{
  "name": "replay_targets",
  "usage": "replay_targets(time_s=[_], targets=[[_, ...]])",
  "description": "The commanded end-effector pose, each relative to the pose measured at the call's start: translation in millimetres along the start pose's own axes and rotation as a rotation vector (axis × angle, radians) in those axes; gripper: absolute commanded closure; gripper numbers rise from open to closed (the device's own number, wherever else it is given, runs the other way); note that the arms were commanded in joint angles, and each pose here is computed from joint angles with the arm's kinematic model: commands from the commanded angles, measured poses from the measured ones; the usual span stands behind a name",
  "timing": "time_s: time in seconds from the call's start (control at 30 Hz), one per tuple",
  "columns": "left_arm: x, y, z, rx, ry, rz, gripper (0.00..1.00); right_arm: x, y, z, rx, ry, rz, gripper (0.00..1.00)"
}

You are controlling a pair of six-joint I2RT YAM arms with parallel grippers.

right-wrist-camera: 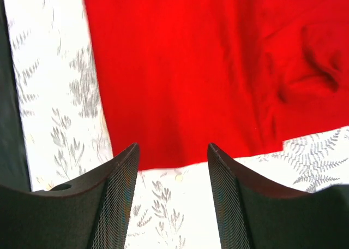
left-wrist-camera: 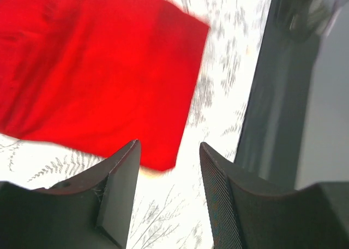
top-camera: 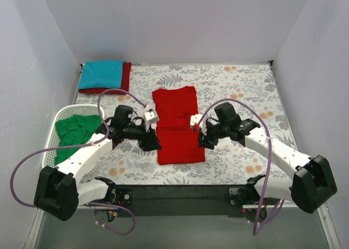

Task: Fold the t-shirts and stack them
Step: Fold the tshirt

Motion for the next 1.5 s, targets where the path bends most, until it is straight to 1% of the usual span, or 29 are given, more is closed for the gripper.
replay_targets(time_s=[0.0, 0.07, 0.1, 0.13, 0.2, 0.3, 0.6, 0.8, 0.9, 0.93, 1.03, 1.1, 1.23, 1.3, 1.33, 1.47], targets=[[-16, 7, 31, 0.099, 0.315, 0.023, 0.53, 12, 6, 20, 0.093, -0.233, 0.013, 0.40], [-16, 13, 37, 0.120, 0.382, -0.044, 0.53, 20, 15, 30, 0.104, -0.276, 0.000, 0.40], [-20, 18, 49, 0.142, 0.384, -0.034, 0.53, 25, 19, 31, 0.110, -0.296, -0.013, 0.41], [-19, 22, 51, 0.140, 0.401, -0.041, 0.53, 27, 23, 33, 0.118, -0.304, -0.022, 0.41], [-17, 28, 63, 0.191, 0.397, -0.051, 0.54, 32, 29, 36, 0.128, -0.325, -0.035, 0.42], [-16, 33, 70, 0.211, 0.381, -0.054, 0.54, 37, 36, 44, 0.140, -0.340, -0.051, 0.44], [-23, 37, 75, 0.213, 0.402, -0.040, 0.54, 54, 36, 59, 0.149, -0.334, -0.108, 0.51], [-25, 42, 78, 0.229, 0.401, -0.023, 0.54, 57, 41, 76, 0.198, -0.322, -0.131, 0.55], [-25, 44, 78, 0.233, 0.408, -0.019, 0.54, 57, 44, 82, 0.218, -0.327, -0.136, 0.62], [-25, 44, 77, 0.228, 0.419, -0.019, 0.54, 57, 44, 84, 0.222, -0.334, -0.137, 0.68], [-26, 47, 77, 0.227, 0.452, -0.008, 0.54, 59, 45, 90, 0.238, -0.329, -0.146, 0.78], [-27, 48, 80, 0.234, 0.470, -0.004, 0.54, 60, 45, 92, 0.242, -0.327, -0.150, 0.81], [-26, 53, 86, 0.249, 0.520, -0.001, 0.55, 60, 45, 96, 0.254, -0.318, -0.149, 0.91], [-25, 55, 93, 0.279, 0.539, -0.004, 0.58, 60, 45, 98, 0.268, -0.310, -0.145, 0.97], [-24, 57, 101, 0.309, 0.541, 0.002, 0.59, 59, 46, 97, 0.269, -0.307, -0.143, 0.99], [-17, 60, 121, 0.382, 0.577, -0.012, 0.65, 57, 46, 95, 0.280, -0.284, -0.133, 0.99]])
Point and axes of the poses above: each gripper's point midway between its finger pads, its own y axis out along the fingers, its own x axis along the line the jaws close on, z = x × y, the point moved 6 cm from there along -y, back along the fingers, and after that the axes turned 3 degrees about y, right-handed, at the moved point
